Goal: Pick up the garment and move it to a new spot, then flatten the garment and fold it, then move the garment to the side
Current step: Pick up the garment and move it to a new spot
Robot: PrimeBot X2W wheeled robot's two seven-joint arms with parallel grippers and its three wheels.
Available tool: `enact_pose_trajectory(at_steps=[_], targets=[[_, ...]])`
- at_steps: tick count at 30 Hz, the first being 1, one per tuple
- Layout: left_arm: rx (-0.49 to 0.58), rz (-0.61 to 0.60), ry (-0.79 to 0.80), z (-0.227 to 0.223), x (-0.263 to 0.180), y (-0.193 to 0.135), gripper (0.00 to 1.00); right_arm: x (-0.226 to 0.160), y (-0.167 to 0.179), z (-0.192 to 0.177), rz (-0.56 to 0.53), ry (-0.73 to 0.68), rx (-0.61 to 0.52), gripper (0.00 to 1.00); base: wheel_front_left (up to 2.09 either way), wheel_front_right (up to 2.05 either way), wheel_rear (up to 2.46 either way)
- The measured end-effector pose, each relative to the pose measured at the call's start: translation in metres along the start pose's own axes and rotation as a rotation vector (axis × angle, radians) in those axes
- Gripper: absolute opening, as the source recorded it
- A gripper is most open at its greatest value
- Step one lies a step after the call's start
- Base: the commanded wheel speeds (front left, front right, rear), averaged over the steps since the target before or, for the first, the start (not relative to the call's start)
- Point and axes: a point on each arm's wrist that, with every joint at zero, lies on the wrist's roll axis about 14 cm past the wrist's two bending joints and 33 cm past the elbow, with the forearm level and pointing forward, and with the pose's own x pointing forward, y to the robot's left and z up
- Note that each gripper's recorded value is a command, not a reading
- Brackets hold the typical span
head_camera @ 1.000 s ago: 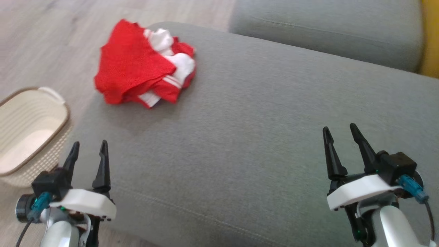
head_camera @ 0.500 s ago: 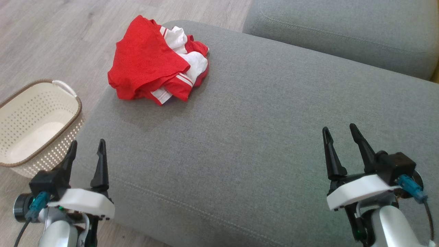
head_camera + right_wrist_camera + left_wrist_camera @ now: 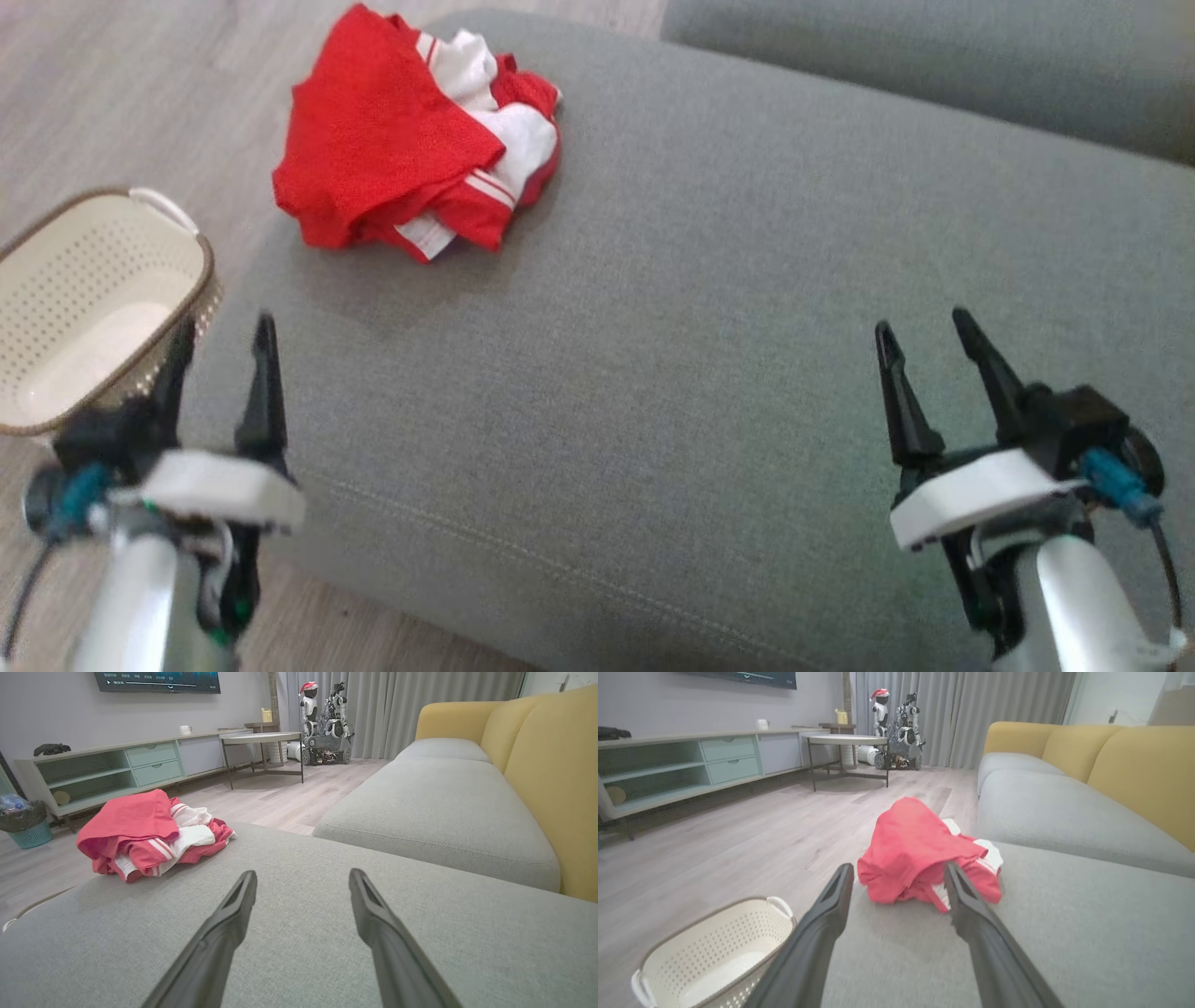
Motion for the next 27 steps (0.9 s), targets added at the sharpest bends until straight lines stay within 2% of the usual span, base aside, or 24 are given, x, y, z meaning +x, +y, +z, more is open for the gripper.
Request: enact_pose_trajectory(at_steps=[7,10,11,16,21,24,26,27], targets=[[0.012,-0.065,-0.087,0.037,0.073,-0.018,1.0,0.026,-0.017,0.0,-0.015,0.009,-0.031,1.0,0.0,0.0,0.0],[0.016,-0.086,-0.071,0.036,0.107,-0.025,1.0,0.035,-0.029,-0.006,-0.035,0.023,-0.035,1.0,0.0,0.0,0.0],[0.014,-0.086,-0.016,0.024,0.129,-0.026,1.0,0.038,-0.038,-0.013,-0.052,0.036,-0.032,1.0,0.0,0.0,0.0],[0.006,-0.057,0.183,-0.031,0.165,-0.022,1.0,0.039,-0.061,-0.033,-0.099,0.079,-0.02,1.0,0.0,0.0,0.0],[-0.006,-0.024,0.42,-0.094,0.173,-0.02,1.0,0.038,-0.079,-0.048,-0.139,0.108,-0.013,1.0,0.0,0.0,0.0],[-0.016,-0.006,0.496,-0.112,0.173,-0.019,1.0,0.039,-0.085,-0.053,-0.15,0.116,-0.011,1.0,0.0,0.0,0.0],[-0.019,0.003,0.533,-0.122,0.175,-0.019,0.11,0.04,-0.089,-0.057,-0.158,0.121,-0.011,1.0,0.0,0.0,0.0],[-0.016,0.002,0.538,-0.124,0.176,-0.02,0.0,0.04,-0.09,-0.058,-0.16,0.123,-0.012,1.0,0.0,0.0,0.0]])
